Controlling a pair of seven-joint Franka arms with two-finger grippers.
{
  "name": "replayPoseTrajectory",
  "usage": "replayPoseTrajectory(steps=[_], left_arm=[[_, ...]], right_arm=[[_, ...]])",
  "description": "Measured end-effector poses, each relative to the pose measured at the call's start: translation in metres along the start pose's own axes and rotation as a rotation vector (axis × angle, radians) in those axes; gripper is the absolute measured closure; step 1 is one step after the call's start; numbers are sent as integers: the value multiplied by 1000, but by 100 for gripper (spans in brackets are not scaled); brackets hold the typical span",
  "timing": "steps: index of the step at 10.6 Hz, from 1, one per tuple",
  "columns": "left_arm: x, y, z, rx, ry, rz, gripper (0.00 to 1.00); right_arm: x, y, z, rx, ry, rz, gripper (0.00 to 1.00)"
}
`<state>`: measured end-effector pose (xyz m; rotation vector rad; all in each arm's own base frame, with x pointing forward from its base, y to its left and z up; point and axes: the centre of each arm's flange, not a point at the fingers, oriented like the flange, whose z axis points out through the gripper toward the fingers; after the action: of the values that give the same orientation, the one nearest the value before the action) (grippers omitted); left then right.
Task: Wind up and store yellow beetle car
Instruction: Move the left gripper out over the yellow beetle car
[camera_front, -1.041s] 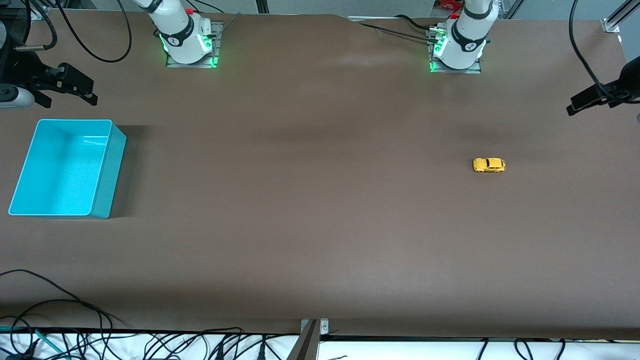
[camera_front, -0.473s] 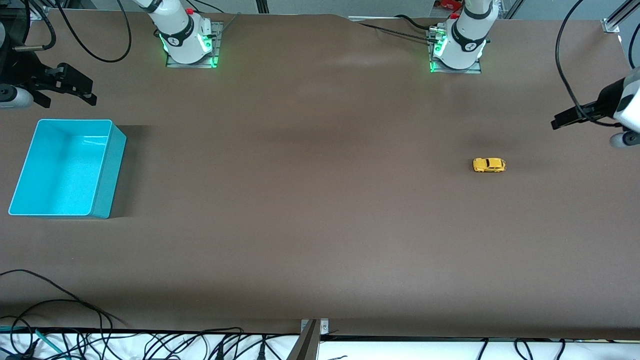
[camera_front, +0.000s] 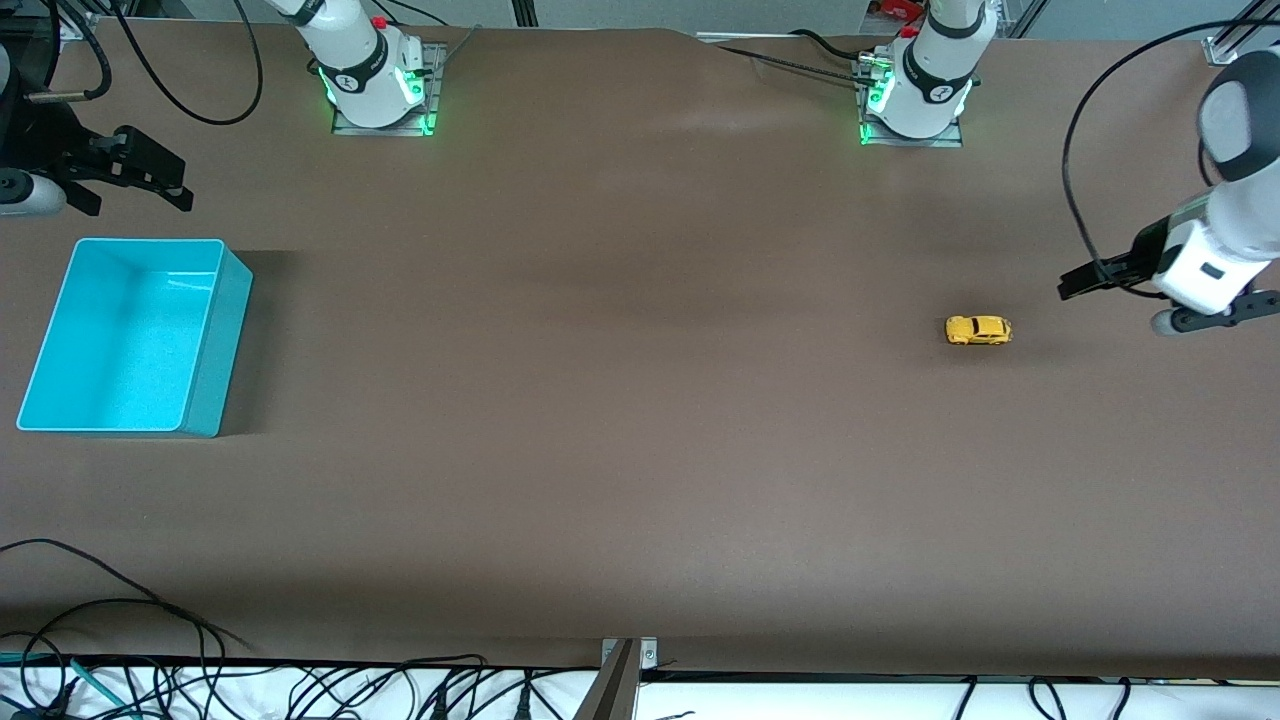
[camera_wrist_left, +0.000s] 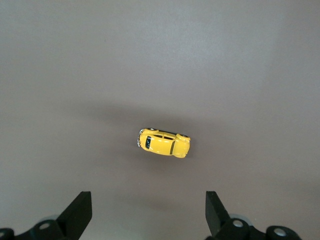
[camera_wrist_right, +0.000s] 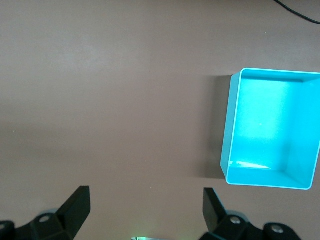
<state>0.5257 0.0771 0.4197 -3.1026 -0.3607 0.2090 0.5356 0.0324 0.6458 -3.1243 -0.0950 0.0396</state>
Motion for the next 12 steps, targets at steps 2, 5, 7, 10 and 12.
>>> replayPoseTrajectory(steps=[2, 5, 7, 10, 12], left_arm=[[-6, 0, 31, 0, -1, 1, 0], [-20, 2, 70, 2, -32, 43, 0], [-22, 3, 78, -1, -17, 259, 1], [-28, -7, 105, 7, 41, 711, 0], [-33, -8, 120, 15, 45, 984, 0]], right_arm=[[0, 0, 0, 0, 0, 1, 0], [0, 1, 0, 0, 0, 3, 0], [0, 2, 0, 0, 0, 3, 0], [0, 3, 0, 0, 0, 5, 0], [0, 3, 0, 0, 0, 6, 0]])
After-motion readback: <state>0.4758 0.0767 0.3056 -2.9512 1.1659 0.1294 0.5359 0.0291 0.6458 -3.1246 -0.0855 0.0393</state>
